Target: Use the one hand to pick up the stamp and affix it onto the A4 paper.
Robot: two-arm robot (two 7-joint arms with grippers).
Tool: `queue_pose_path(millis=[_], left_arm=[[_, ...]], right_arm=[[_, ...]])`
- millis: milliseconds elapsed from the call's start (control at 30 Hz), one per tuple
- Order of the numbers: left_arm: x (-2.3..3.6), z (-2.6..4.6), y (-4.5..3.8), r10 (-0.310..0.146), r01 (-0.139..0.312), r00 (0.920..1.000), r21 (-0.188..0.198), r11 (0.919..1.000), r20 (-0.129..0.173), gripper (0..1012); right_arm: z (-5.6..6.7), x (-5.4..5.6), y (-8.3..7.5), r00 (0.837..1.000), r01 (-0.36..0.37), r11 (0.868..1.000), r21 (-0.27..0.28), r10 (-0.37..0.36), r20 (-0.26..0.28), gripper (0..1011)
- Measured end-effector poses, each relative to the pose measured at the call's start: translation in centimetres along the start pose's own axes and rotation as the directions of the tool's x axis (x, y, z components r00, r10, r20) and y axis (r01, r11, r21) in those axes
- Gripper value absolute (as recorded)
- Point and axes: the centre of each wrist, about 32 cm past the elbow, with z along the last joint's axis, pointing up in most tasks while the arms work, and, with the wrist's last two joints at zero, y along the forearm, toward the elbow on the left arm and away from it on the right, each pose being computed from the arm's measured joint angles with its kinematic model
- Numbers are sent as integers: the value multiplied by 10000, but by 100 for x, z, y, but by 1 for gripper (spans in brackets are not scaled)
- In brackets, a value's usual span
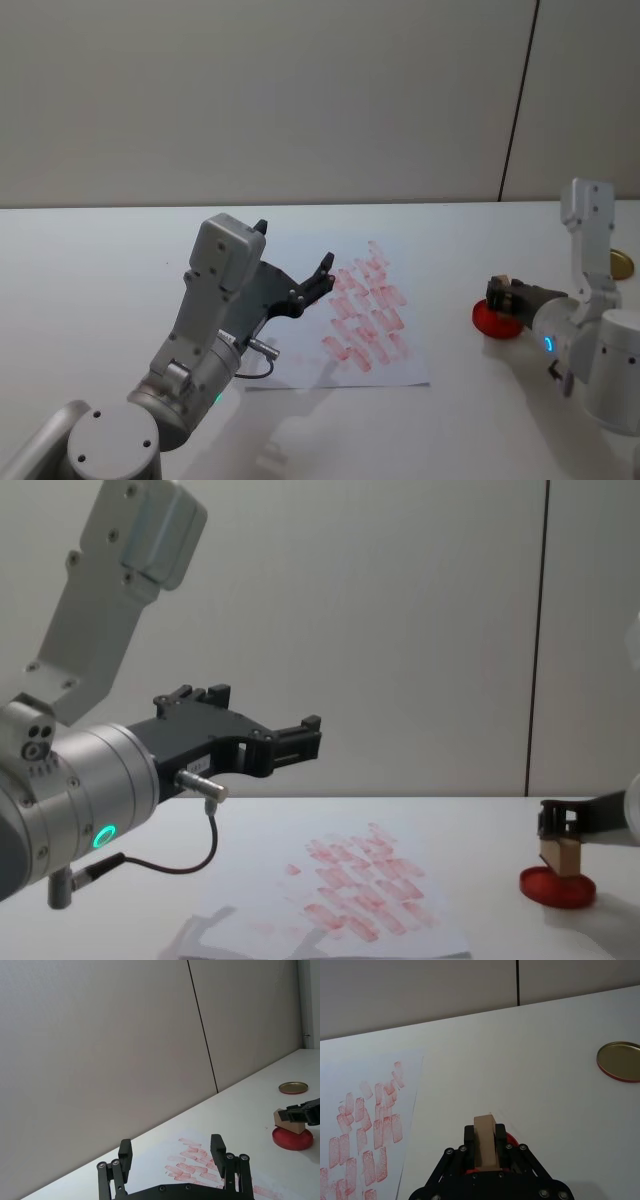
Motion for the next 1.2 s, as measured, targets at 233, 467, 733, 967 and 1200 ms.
queue_pose_path(millis=[233, 467, 733, 967, 1200], left_arm=[[0, 0, 0, 0, 0, 10000, 0, 10000, 0, 993], [0, 0, 0, 0, 0, 10000, 0, 10000, 0, 993], [0, 0, 0, 0, 0, 10000, 0, 10000, 0, 993], [0, 0, 0, 0, 0, 10000, 0, 10000, 0, 993], [0, 0, 0, 0, 0, 10000, -1, 10000, 0, 993]], right_arm=[[1, -4, 33, 10000, -46, 10000, 16, 46, 9, 409], [22, -12, 24, 9999, -121, 9997, 210, 119, 78, 627], [43, -19, -60, 9994, -237, 9958, 880, 212, 288, 874], [29, 3, -167, 9977, -378, 9855, 1655, 280, 611, 1001], [0, 43, -278, 9942, -575, 9671, 2479, 327, 1029, 1001]])
